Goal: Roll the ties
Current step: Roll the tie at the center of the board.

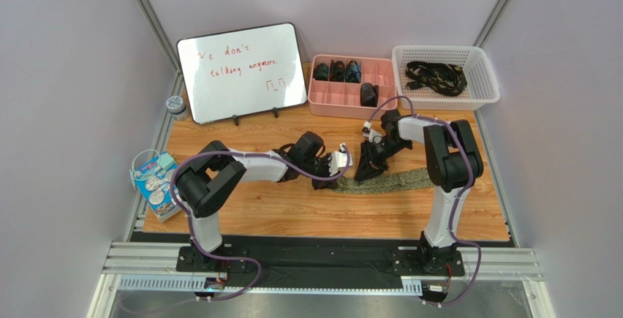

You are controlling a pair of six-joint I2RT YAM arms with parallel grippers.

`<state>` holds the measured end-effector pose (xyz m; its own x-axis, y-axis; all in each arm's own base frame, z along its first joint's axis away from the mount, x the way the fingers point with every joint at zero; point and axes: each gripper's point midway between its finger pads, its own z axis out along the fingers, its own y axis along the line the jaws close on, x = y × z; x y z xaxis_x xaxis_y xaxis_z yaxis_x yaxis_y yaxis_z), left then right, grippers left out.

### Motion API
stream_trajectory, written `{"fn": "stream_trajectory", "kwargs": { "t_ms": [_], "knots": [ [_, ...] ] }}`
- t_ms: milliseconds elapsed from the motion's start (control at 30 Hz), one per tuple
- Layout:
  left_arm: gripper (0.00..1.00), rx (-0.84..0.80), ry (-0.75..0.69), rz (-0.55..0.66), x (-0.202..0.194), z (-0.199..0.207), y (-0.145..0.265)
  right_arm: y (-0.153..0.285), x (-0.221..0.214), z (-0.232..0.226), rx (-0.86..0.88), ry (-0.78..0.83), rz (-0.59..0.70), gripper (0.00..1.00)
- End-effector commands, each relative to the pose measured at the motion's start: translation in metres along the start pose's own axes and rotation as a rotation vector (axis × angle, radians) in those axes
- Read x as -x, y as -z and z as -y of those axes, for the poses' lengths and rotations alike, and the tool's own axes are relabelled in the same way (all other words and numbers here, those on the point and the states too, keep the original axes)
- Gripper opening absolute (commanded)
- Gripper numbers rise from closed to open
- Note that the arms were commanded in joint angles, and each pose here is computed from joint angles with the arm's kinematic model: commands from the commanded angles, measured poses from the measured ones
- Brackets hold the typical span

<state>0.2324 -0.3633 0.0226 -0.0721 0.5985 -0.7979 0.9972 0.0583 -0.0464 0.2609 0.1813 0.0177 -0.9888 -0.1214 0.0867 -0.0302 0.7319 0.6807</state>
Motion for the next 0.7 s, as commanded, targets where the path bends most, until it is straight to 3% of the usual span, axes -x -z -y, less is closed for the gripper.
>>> {"fn": "stream_trajectory", "kwargs": {
  "t_ms": [0,133,300,500,667],
  "knots": [
    [0.08,0.080,0.068,0.013,0.017,-0.017,0.011,-0.010,-0.008,0.042,-0.171,0.015,-0.049,0.24],
    [0.08,0.123,0.049,-0.052,0.009,-0.025,0.014,-0.004,0.018,0.036,-0.162,0.025,0.009,0.25],
    [0.08,0.127,-0.019,-0.167,-0.015,-0.027,0.020,0.024,0.058,0.011,-0.124,0.096,0.123,0.39],
    [0.07,0.096,-0.055,-0.233,-0.025,-0.016,0.025,0.036,0.044,-0.037,0.084,0.069,0.106,0.59],
    [0.07,0.088,-0.084,-0.262,-0.029,-0.009,0.021,0.023,0.014,-0.060,0.240,0.018,0.041,0.60]
  ]
}}
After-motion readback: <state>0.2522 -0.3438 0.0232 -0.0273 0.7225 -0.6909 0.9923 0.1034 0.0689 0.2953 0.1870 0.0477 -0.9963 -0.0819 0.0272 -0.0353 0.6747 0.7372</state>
